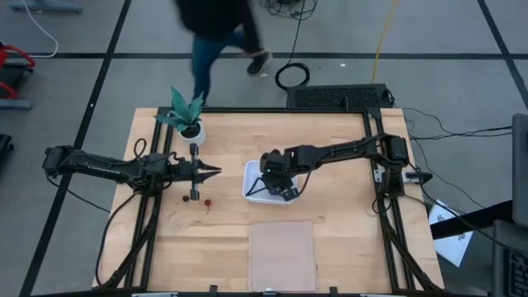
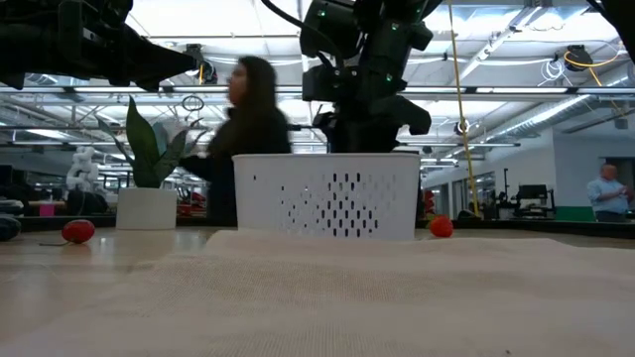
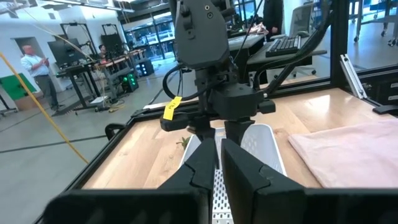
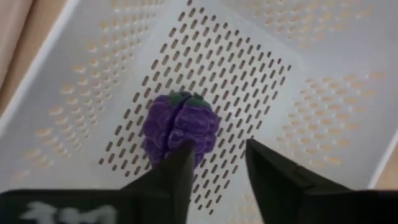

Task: Pick and placing Produce into tupperware
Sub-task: Put the red cherry into the white bin

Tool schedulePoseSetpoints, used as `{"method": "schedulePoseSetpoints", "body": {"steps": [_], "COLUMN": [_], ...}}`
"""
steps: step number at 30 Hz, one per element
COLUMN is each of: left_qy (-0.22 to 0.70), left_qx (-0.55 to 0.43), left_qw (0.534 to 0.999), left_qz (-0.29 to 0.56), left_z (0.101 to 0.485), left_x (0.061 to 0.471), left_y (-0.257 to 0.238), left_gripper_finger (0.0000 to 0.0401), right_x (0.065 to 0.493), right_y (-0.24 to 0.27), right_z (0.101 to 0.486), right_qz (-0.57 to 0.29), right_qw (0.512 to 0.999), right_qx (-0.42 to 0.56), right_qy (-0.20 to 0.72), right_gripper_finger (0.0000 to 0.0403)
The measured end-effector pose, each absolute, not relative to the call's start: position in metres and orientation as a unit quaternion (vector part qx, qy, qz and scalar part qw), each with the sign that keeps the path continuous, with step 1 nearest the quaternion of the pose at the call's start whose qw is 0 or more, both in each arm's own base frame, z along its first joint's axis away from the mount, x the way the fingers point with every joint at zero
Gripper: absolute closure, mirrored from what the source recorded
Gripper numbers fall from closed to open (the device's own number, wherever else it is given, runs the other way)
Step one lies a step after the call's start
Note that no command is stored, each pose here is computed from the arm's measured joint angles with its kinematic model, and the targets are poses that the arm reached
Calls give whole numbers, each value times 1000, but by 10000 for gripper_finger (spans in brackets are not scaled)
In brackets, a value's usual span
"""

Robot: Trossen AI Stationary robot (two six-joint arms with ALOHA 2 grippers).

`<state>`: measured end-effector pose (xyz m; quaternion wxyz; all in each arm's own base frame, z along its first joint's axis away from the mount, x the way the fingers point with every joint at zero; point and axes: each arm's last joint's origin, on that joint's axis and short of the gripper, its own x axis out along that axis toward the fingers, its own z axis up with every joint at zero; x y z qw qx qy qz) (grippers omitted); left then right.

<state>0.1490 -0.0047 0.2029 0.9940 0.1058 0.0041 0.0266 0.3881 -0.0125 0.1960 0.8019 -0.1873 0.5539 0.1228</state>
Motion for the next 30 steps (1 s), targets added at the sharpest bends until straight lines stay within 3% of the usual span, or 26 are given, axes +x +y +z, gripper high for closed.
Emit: {"method": "schedulePoseSetpoints", "body": {"steps": [7, 13, 22, 30], "left_qy": [4, 4, 4, 4], "left_qx": [106, 105, 104, 106], "left_qw": [994, 994, 994, 994], "left_qz": [27, 27, 27, 27], "left_z": [203, 203, 203, 203], "left_x": [149, 149, 149, 149], "left_y": [-5, -5, -5, -5], "left_gripper_finger": [368, 368, 368, 368], "right_x": [390, 390, 384, 378], "right_y": [-12, -12, -12, -12], "right_z": [197, 197, 201, 232], "right_qz": [123, 124, 126, 105], "right_qw": [807, 806, 800, 833], "right_qx": [-191, -192, -189, -182], "right_qy": [546, 545, 556, 512], "right_gripper_finger": [355, 396, 399, 401]}}
